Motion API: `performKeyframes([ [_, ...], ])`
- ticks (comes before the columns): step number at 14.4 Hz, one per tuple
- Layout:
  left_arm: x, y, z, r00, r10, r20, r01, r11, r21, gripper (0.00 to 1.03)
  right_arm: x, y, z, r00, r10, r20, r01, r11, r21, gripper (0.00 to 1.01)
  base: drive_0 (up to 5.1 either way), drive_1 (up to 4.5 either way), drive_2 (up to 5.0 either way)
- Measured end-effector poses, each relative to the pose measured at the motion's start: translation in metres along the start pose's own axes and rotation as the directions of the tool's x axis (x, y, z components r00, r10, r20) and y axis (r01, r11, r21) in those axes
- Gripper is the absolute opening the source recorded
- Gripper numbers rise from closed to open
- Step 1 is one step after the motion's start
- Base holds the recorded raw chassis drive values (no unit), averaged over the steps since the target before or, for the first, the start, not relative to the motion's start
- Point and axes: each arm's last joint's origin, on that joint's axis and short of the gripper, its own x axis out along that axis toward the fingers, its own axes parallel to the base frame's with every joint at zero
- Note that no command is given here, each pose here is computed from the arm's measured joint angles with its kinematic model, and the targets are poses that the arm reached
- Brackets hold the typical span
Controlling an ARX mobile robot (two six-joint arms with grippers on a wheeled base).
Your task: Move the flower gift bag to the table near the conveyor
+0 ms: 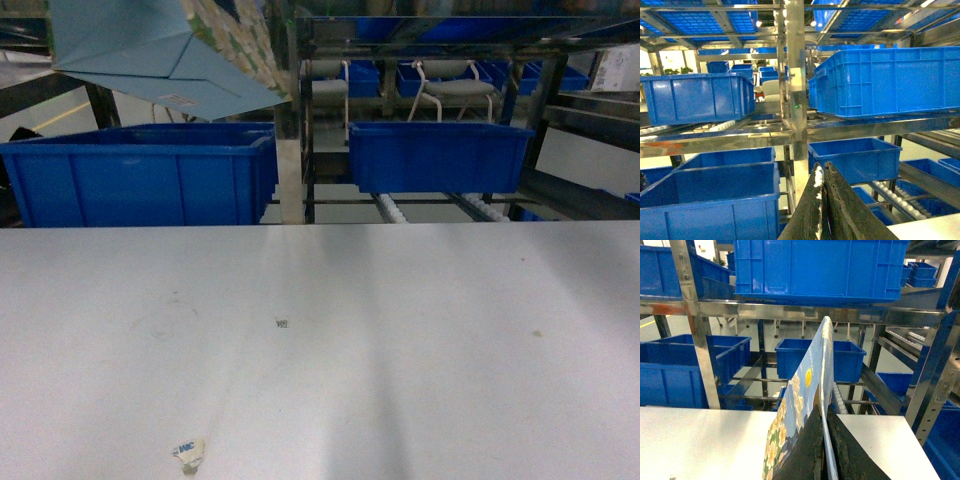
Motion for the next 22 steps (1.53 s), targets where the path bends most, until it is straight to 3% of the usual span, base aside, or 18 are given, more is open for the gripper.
performKeyframes([
  [12, 0.0, 0.0, 0.0, 1.0, -0.002, 0.0, 0.002, 1.0, 0.001, 0.02, 0.003, -0.004, -0.001, 1.0, -0.005, 0.004, 0.005, 1.0, -0.002, 0.02, 0.0, 0.0, 0.0],
  [14, 0.0, 0.0, 0.0, 1.0, -0.003, 0.0, 0.003, 1.0, 0.0, 0.02, 0.014, -0.01, -0.015, 1.0, -0.011, -0.021, 0.011, 0.9999, -0.007, 0.02, 0.0, 0.0, 0.0],
  [18, 0.0, 0.0, 0.0, 1.0, -0.002, 0.0, 0.002, 1.0, 0.001, 0.02, 0.052, -0.031, -0.063, 0.994, -0.01, -0.107, 0.004, 0.9982, -0.059, 0.02, 0.0, 0.0, 0.0],
  [22, 0.0, 0.0, 0.0, 1.0, -0.002, -0.001, 0.002, 1.0, 0.0, 0.02, 0.063, -0.041, -0.084, 0.987, -0.013, -0.16, 0.003, 0.9982, -0.06, 0.02, 0.0, 0.0, 0.0],
])
